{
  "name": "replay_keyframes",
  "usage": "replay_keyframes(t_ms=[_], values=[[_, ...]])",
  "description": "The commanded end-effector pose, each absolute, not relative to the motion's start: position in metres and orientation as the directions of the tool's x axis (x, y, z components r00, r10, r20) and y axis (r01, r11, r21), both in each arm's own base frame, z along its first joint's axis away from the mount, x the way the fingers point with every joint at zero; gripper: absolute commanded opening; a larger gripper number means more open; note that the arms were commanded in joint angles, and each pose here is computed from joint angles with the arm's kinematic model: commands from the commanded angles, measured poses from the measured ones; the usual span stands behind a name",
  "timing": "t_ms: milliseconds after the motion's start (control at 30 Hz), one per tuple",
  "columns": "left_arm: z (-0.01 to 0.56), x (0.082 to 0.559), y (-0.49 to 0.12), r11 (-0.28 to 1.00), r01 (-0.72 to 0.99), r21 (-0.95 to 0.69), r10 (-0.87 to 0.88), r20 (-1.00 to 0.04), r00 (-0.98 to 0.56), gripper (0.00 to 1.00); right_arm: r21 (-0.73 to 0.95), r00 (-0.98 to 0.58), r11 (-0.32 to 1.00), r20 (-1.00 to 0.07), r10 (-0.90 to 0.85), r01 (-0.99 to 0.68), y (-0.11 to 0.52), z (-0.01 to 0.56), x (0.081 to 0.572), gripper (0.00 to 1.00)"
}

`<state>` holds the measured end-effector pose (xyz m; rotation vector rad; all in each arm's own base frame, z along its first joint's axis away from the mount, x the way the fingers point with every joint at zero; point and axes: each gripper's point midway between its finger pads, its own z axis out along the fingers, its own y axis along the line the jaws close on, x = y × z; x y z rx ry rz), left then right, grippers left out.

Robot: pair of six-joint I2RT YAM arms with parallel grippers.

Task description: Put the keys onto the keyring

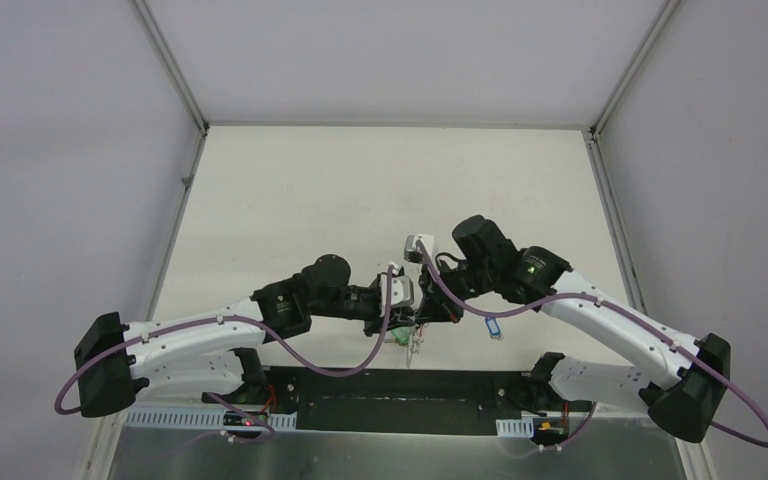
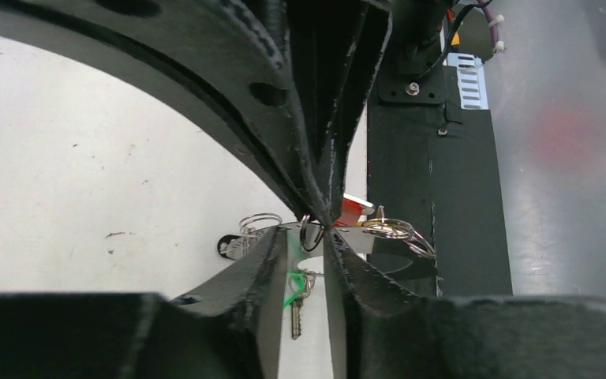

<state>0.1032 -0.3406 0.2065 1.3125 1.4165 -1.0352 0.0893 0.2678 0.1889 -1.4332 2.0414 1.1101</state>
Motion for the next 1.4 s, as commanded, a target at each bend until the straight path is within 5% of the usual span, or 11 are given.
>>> replay_keyframes(t_ms=[0,167,400,567,733,1067,1367], values=[[0.223,0.095,-0.351,0.024,1.0,0.012,0.169,-0.986,0.007,0.2,0.374,-0.376,0.118,-0.754,-0.539,-0.92,0.278,0.211,0.091,0.0],[0.229,0.092,-0.35,0.006,1.0,0.023,0.148,-0.989,0.021,0.0,0.367,-0.382,0.14,-0.751,-0.539,-0.92,0.277,0.209,0.094,0.0],[0.241,0.089,-0.346,0.008,0.999,0.033,0.073,-0.997,0.033,0.0,0.346,-0.376,0.16,-0.763,-0.526,-0.925,0.278,0.209,0.099,0.0],[0.243,0.092,-0.343,0.044,0.999,0.023,0.06,-0.998,0.02,0.0,0.297,-0.383,0.246,-0.779,-0.496,-0.923,0.273,0.213,0.113,0.43],[0.252,0.1,-0.337,0.112,0.994,0.004,0.027,-1.0,0.001,0.0,0.261,-0.357,0.28,-0.851,-0.386,-0.924,0.267,0.232,0.117,0.55],[0.299,0.097,-0.326,0.138,0.988,0.069,-0.234,-0.967,0.1,0.0,0.04,-0.046,0.124,-0.998,-0.045,-0.991,0.258,0.293,0.091,0.53],[0.32,0.082,-0.319,0.09,0.985,0.146,-0.355,-0.92,0.168,0.0,-0.002,0.003,-0.019,-1.0,-0.025,-1.0,0.269,0.296,0.076,0.37]])
